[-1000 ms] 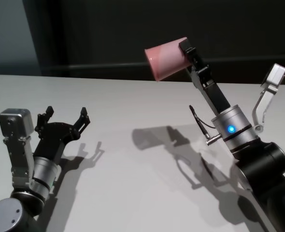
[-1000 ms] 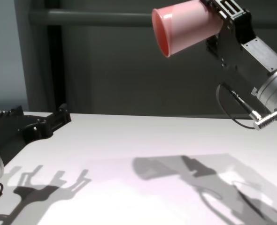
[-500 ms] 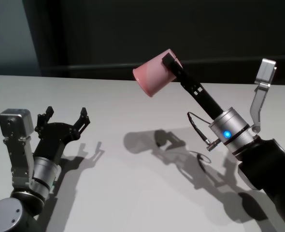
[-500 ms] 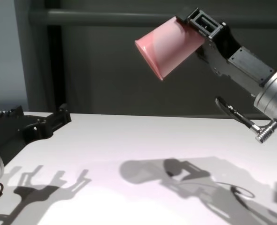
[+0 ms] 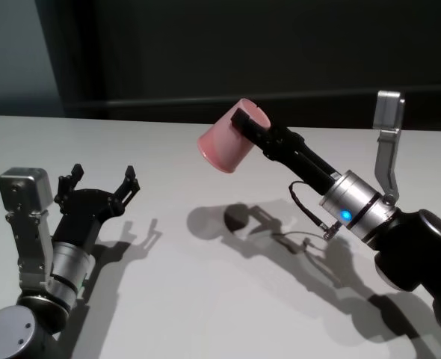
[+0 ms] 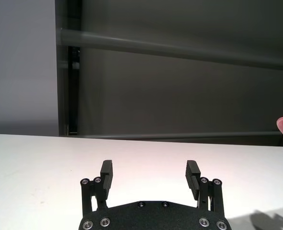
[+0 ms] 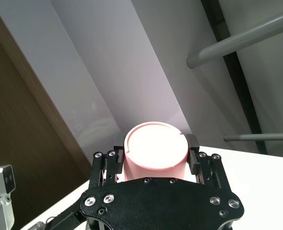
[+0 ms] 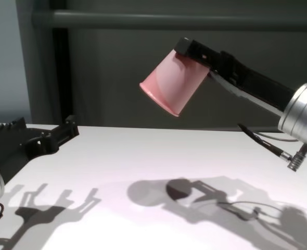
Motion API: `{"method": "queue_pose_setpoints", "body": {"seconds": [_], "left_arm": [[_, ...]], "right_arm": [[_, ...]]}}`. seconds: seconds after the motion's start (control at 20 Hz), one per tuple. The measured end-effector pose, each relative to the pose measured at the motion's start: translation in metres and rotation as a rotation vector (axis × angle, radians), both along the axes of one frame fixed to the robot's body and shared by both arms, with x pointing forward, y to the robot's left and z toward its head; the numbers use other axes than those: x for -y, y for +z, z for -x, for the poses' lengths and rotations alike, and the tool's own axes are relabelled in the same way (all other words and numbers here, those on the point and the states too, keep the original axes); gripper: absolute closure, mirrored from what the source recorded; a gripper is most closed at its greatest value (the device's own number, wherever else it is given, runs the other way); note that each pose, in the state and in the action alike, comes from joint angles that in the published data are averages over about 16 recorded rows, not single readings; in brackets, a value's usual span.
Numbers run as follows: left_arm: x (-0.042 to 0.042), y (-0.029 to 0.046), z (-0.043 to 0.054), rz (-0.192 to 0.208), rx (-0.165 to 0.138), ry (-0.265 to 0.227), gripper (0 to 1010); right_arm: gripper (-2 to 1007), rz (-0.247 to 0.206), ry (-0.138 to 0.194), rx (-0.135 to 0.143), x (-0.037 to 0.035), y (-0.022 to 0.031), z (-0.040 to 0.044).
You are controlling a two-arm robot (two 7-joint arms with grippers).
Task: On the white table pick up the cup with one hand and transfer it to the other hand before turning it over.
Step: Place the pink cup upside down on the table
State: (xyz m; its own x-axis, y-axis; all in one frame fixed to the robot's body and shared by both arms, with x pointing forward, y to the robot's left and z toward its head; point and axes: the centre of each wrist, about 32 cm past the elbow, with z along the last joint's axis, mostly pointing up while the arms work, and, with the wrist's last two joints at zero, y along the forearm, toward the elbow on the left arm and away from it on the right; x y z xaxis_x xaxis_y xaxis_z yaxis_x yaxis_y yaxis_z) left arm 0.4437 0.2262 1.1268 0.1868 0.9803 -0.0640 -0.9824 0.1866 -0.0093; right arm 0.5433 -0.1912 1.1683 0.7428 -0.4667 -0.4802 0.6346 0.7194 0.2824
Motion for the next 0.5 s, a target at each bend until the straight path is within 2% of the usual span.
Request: {"method": "queue_pose_setpoints", "body": {"seconds": [0.5], "left_arm": [[0.0000,0.0000,0.0000,0.000,0.000,0.000,7]], "right_arm": [[270,0.220,0.024,0.036,0.0036,0.0049,-0.0050]]}}
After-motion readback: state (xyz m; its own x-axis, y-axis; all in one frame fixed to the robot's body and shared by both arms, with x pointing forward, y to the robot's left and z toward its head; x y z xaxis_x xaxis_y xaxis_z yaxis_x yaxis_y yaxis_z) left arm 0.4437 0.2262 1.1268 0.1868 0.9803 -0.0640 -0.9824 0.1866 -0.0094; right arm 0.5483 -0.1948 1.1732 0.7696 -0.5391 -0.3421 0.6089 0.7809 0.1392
